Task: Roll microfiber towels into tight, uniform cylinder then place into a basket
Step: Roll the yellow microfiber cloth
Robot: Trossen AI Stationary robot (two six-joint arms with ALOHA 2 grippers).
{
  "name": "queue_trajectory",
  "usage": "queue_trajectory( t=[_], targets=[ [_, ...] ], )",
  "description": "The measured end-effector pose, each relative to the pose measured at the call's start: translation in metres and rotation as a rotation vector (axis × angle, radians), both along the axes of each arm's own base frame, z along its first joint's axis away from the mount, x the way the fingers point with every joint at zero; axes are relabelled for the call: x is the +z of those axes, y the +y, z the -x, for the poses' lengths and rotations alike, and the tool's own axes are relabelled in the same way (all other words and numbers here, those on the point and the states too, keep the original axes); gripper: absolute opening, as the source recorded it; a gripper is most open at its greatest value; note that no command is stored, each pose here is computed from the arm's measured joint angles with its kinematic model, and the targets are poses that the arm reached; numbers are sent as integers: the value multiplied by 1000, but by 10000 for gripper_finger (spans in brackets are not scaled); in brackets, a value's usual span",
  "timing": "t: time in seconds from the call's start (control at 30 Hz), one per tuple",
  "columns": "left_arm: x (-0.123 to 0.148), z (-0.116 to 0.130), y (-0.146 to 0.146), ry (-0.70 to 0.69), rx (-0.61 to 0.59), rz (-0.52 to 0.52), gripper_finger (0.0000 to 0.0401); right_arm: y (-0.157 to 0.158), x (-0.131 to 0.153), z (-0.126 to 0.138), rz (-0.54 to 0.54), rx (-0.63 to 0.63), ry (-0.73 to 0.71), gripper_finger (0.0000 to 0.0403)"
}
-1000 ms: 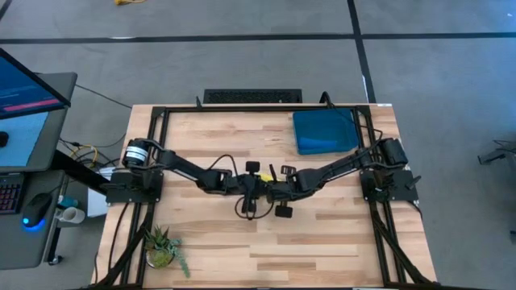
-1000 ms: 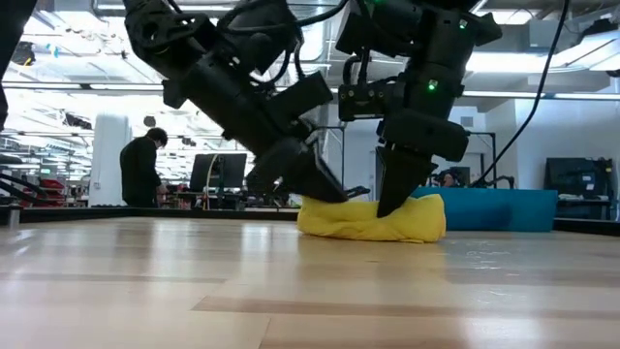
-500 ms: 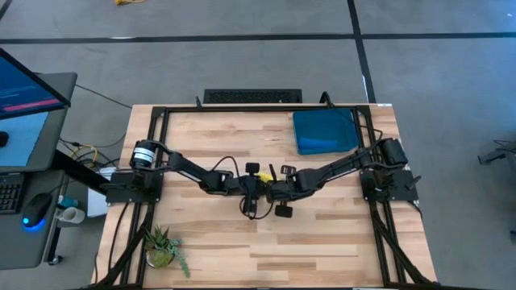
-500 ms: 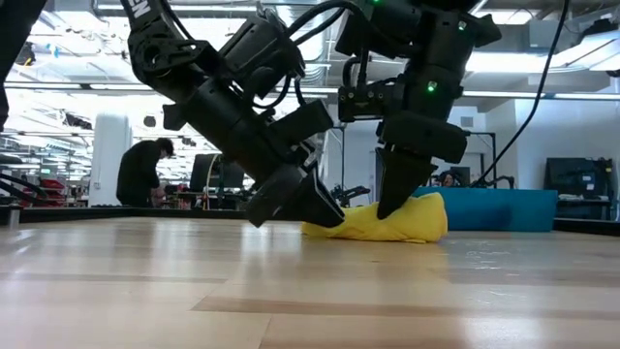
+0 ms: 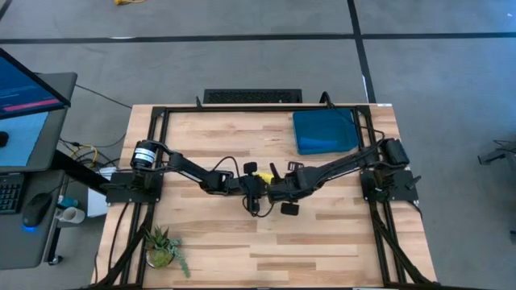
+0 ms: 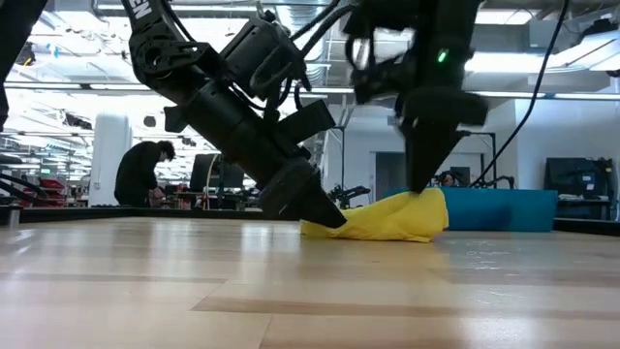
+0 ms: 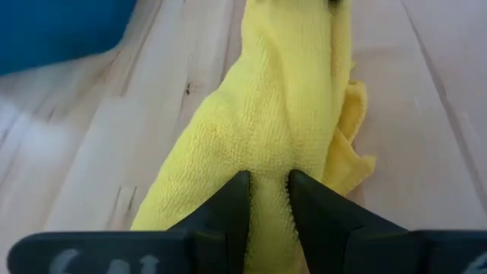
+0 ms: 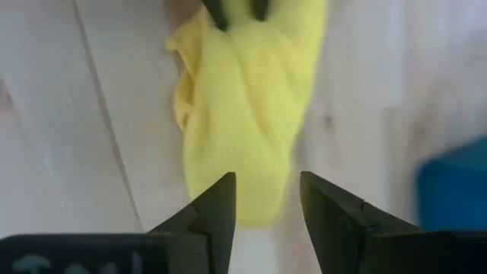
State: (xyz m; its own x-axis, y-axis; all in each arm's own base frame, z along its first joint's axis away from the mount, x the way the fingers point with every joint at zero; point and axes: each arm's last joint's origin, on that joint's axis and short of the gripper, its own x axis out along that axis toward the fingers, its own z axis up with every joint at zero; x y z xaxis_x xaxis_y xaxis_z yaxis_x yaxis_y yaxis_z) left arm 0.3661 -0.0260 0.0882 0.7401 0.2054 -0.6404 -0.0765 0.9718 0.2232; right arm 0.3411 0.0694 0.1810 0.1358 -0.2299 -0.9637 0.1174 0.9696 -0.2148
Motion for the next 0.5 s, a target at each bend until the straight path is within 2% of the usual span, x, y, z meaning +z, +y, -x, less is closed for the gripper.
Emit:
queue_trajectory(
  t=[0.17, 0.3, 0.4, 0.5],
  targets=[
    [-1, 0, 0, -29, 95, 107, 91, 9, 23, 18, 153, 7, -11, 158],
    [-1, 0, 0, -40, 129, 147, 91, 18, 34, 40, 273, -37, -123, 141],
    [-1, 0, 0, -40, 130, 148, 91, 22, 29, 51, 326, -94, -261, 127],
    [-1, 0, 0, -40, 130, 148, 91, 20, 12, 54, 301, -134, -336, 115]
  ],
)
